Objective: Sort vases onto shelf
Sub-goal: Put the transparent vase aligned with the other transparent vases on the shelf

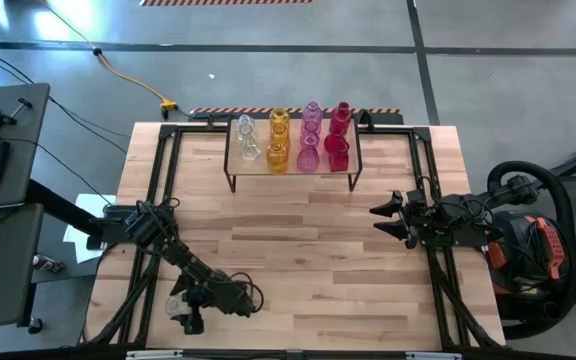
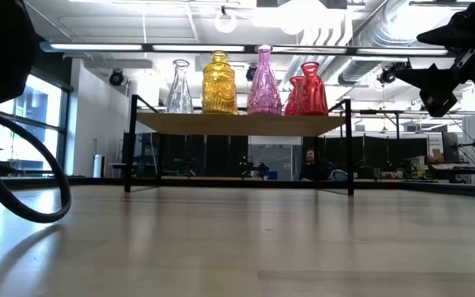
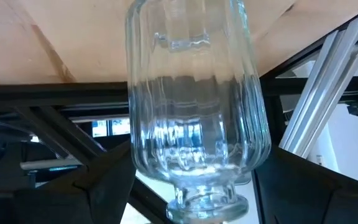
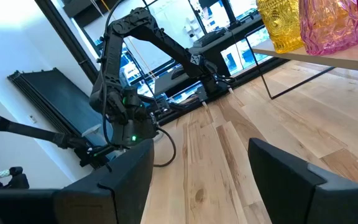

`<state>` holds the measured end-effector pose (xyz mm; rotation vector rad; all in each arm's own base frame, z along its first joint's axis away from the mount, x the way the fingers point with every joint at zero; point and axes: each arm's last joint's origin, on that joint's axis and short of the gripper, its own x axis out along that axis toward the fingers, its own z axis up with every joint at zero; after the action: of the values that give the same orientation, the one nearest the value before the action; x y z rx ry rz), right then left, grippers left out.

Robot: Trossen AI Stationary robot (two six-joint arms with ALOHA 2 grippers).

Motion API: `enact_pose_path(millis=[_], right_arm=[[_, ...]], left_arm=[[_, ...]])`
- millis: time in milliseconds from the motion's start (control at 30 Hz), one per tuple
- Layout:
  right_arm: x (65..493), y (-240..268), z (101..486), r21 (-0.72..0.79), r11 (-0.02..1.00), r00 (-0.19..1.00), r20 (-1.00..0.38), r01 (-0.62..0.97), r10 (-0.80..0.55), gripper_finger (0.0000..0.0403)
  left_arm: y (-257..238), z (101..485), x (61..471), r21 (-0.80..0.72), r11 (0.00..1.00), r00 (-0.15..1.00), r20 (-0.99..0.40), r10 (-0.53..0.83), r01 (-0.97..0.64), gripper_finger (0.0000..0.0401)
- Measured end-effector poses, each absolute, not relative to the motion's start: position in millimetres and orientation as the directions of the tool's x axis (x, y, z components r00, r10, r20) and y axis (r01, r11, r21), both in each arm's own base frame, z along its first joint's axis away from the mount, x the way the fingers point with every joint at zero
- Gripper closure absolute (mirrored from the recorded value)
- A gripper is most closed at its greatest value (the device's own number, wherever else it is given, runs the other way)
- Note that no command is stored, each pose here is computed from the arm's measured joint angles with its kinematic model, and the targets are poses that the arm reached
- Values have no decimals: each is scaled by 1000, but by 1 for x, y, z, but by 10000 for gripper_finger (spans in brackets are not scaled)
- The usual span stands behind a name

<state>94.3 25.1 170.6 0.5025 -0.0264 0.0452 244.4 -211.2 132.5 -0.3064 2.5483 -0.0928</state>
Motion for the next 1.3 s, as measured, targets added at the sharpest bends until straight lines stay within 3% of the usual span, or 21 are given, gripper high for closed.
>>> enact_pose_path(millis=[533, 967, 1067, 1300], right_arm=[[94, 25, 171, 481, 876, 999, 36, -49, 36, 158], [94, 25, 171, 481, 876, 999, 36, -50, 37, 158], [94, 25, 171, 481, 876, 999, 36, -49, 36, 158], [94, 25, 171, 481, 876, 999, 36, -49, 36, 158]], left_arm=[[-212, 151, 256, -96, 968, -770, -590, -243, -232, 98], [-205, 193, 249, -99, 953, -692, -666, -278, -287, 98], [-207, 213, 241, -110, 947, -628, -725, -284, -302, 98], [-216, 263, 212, -85, 916, -359, -902, -238, -393, 98]])
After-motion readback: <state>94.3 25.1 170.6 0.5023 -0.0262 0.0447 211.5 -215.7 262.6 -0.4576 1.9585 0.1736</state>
